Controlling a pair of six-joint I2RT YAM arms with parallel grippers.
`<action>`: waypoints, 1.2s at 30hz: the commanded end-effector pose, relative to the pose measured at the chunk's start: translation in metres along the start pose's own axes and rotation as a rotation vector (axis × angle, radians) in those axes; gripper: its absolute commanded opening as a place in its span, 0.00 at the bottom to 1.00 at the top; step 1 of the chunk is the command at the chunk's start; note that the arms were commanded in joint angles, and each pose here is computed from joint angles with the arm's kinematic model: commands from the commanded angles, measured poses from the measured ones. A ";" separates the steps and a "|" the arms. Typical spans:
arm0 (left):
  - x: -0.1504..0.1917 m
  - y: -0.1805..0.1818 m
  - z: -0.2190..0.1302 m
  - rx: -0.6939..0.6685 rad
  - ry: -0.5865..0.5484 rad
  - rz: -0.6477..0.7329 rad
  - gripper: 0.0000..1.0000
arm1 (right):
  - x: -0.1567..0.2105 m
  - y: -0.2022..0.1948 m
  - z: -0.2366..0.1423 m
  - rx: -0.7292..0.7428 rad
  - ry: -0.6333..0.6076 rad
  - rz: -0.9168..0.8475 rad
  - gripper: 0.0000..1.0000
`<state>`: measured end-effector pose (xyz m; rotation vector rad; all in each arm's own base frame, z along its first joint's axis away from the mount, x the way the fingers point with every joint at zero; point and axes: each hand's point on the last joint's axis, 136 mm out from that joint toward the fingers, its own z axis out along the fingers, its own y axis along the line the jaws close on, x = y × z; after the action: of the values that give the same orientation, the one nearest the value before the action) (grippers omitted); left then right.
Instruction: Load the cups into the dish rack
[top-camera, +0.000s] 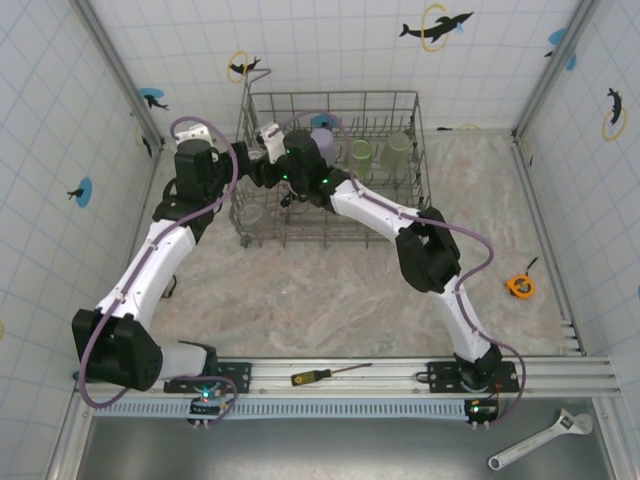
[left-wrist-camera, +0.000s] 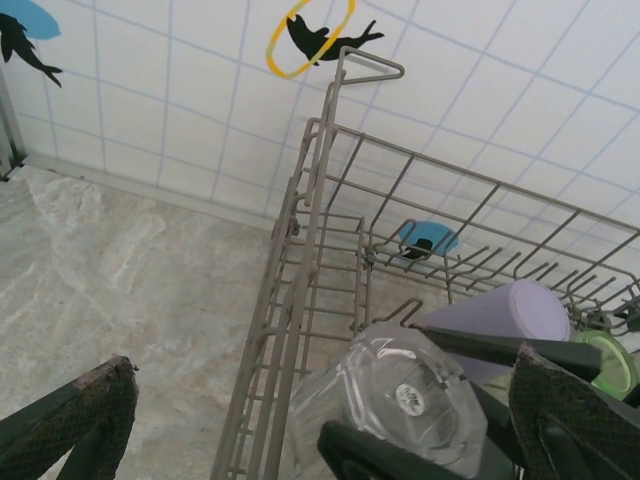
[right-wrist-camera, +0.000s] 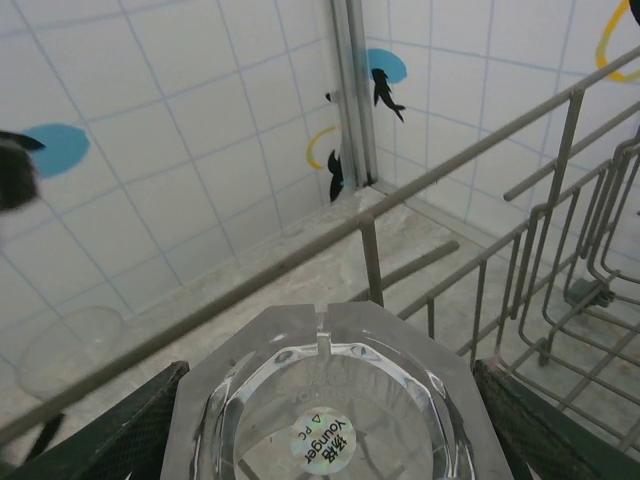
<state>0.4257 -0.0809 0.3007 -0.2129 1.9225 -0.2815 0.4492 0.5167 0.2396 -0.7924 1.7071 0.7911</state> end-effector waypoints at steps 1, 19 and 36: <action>-0.006 0.006 -0.007 -0.022 -0.025 0.021 0.98 | -0.004 -0.004 0.008 0.047 -0.017 -0.091 0.47; -0.004 0.005 -0.004 0.001 -0.011 0.001 0.98 | 0.026 0.003 0.030 0.024 -0.022 -0.164 0.47; -0.004 0.002 -0.005 0.019 -0.008 -0.006 0.98 | 0.053 0.005 0.043 0.001 0.007 -0.184 0.48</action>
<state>0.4256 -0.0785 0.3020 -0.2101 1.9207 -0.2895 0.4515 0.5358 0.1661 -0.9467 1.6959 0.6537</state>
